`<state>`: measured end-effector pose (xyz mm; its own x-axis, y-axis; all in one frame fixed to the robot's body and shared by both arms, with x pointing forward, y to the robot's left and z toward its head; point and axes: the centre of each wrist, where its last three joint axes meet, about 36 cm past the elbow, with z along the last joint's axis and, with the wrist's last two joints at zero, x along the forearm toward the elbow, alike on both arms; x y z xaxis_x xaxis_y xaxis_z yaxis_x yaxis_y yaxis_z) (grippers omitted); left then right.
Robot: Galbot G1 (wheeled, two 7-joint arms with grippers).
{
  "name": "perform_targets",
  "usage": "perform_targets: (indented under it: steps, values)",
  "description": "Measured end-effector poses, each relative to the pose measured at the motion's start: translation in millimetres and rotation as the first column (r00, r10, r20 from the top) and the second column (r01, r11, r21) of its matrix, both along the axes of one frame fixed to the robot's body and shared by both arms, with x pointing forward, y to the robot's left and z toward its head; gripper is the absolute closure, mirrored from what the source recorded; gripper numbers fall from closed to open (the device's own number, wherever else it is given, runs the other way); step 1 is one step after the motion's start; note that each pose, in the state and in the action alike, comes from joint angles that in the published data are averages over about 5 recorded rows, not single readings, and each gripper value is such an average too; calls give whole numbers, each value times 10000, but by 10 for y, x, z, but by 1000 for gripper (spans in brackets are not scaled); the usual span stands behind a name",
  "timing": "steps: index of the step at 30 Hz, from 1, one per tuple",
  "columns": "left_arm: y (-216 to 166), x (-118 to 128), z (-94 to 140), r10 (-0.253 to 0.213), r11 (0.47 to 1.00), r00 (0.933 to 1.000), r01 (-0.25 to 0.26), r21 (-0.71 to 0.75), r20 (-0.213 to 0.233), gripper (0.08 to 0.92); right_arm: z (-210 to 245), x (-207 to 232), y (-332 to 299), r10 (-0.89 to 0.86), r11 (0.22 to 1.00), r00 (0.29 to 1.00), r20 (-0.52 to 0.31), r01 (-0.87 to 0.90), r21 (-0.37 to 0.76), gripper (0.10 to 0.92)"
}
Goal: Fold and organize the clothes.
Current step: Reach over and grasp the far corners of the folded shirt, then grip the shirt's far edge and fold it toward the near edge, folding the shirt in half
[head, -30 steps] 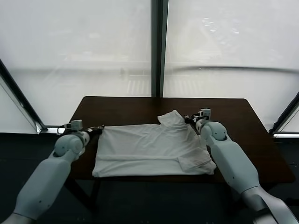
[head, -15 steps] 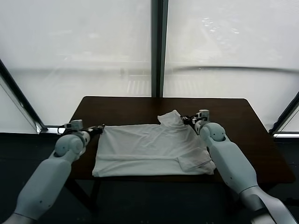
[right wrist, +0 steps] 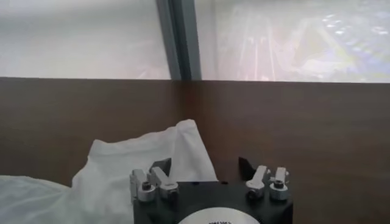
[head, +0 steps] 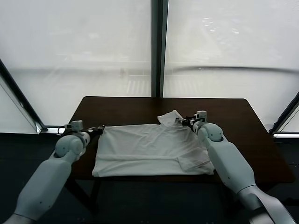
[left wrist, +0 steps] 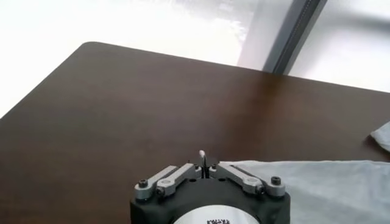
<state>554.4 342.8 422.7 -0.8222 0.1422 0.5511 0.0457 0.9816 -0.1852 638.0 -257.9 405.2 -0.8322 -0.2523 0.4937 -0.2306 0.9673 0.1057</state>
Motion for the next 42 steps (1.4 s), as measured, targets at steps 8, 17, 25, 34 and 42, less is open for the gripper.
perform_targets:
  steps: [8, 17, 25, 34, 42]
  values:
    - [13, -17, -4, 3, 10000, 10000, -3, 32, -3, 819, -10, -20, -16, 11, 10000, 10000, 68, -11, 53, 839]
    - [16, -34, 63, 5, 9998, 9997, -1, -184, 240, 819, 8, -101, -127, -111, 9977, 9944, 1055, 40, 671, 882]
    - [25, -102, 148, 24, 9994, 9979, -3, -336, 650, 819, 13, -236, -237, -301, 9914, 9783, 2049, 32, 1306, 882]
    - [37, -266, 293, -51, 9987, 9928, 111, -496, 1196, 819, 15, -462, -366, -480, 9865, 9672, 2493, 67, 1638, 882]
    - [33, -480, 312, -95, 9982, 9895, 179, -571, 1441, 819, -14, -710, -489, -525, 9862, 9709, 2337, 136, 1650, 882]
